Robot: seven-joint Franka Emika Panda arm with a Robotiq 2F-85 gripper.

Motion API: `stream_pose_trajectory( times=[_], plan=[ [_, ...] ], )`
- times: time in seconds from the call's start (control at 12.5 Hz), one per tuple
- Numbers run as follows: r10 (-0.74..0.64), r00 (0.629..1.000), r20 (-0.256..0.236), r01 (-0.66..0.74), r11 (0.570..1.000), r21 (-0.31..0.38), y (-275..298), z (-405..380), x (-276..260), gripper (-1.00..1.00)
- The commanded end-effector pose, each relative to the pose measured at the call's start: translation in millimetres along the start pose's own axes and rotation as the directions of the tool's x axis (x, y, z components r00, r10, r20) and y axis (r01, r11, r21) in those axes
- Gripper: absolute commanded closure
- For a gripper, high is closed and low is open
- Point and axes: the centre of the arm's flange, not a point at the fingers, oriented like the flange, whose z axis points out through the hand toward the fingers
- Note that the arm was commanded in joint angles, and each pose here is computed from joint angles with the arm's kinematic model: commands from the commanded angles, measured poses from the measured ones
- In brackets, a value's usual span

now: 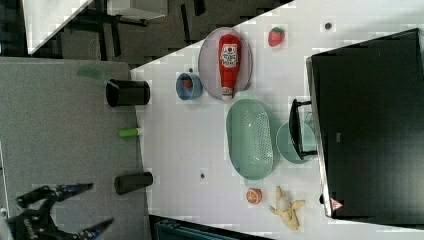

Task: Drag strainer right to left.

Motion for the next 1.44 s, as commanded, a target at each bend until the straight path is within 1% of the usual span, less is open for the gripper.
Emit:
stream_pose_trajectory(
  times=[0.08, 0.24, 0.4, 0.48, 0.64, 0.88, 1.04, 1.12, 1.28, 1.44],
  plan=[
    [0.05, 0.984, 0.173, -0.008, 0.973, -0.232, -34, 156, 10, -1.0],
    [0.091, 0.98, 0.176, -0.044, 0.965, -0.259, -44, 217, 11, -1.0],
    [0.19, 0.971, 0.144, -0.146, 0.952, -0.269, -52, 281, 12, -1.0],
    [0.251, 0.96, 0.123, -0.211, 0.94, -0.269, -55, 313, 12, -1.0],
    [0.363, 0.928, 0.082, -0.334, 0.909, -0.249, -58, 370, 12, -1.0],
    [0.484, 0.874, 0.045, -0.464, 0.858, -0.219, -60, 438, 9, -1.0],
    [0.578, 0.815, 0.024, -0.558, 0.796, -0.235, -55, 474, 2, -1.0],
    [0.6, 0.8, 0.019, -0.577, 0.777, -0.252, -52, 492, -3, -1.0],
    [0.594, 0.804, 0.025, -0.568, 0.779, -0.265, -46, 522, -15, -1.0],
    [0.578, 0.815, 0.036, -0.552, 0.795, -0.253, -49, 544, -28, -1.0]
  ],
)
